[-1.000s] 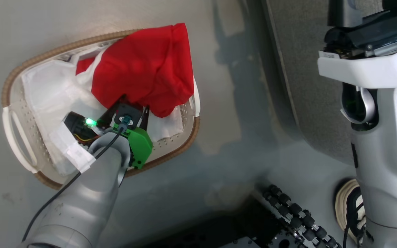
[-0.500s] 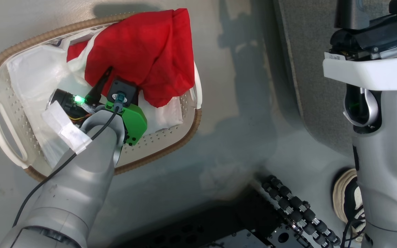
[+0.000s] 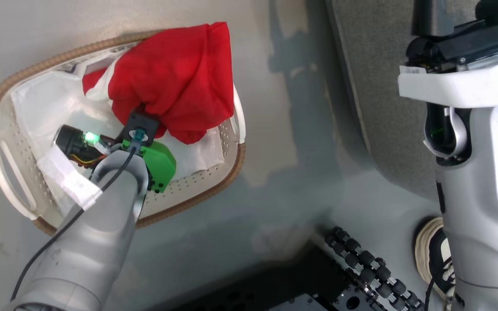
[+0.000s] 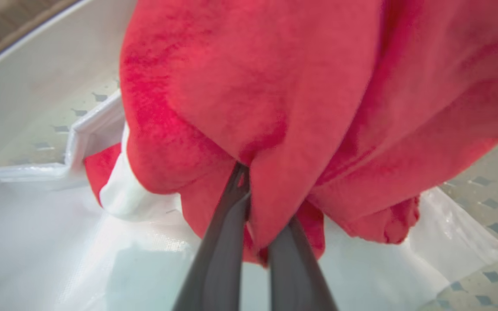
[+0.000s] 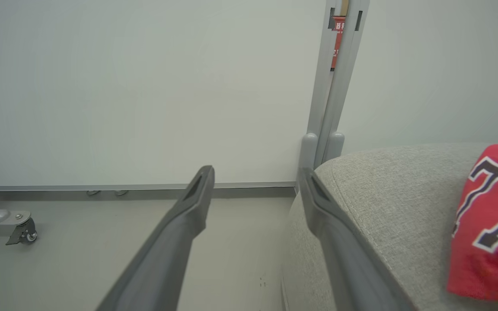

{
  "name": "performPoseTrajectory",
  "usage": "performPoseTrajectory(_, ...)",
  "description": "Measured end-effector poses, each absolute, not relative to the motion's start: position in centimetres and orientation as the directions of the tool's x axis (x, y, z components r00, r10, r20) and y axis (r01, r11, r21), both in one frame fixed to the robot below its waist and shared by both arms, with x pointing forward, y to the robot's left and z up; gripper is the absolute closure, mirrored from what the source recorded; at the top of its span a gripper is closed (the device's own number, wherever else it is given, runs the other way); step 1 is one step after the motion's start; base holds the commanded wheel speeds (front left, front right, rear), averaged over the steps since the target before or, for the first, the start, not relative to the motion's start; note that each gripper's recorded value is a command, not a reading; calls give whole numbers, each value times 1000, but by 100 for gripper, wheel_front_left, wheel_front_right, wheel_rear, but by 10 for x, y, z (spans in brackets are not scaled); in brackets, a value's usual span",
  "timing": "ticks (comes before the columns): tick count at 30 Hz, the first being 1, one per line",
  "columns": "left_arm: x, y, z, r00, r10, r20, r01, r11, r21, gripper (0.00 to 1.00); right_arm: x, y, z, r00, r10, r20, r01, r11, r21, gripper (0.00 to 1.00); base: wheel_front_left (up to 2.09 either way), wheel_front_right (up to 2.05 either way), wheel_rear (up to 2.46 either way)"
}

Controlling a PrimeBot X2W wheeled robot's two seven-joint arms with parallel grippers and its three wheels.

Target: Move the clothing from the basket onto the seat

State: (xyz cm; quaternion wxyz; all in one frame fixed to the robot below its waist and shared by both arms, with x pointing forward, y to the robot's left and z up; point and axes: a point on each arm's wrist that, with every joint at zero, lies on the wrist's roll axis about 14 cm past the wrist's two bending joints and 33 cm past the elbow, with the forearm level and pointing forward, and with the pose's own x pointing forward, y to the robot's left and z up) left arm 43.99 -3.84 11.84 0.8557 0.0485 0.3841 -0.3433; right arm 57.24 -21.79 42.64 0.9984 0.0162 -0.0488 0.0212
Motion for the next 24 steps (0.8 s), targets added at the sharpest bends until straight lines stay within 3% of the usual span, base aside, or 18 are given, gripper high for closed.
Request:
performPoseTrajectory(17,448,-20,257,685,-548,-481,542,824,-166,100,517,-203,459,997,42,61,-46,996,77,0,0,0,0)
performPoseTrajectory(24,458,1,338,815,-490,-308,469,871,-145,100,490,-186,478,994,79,72,-86,991,100,0,0,0,0)
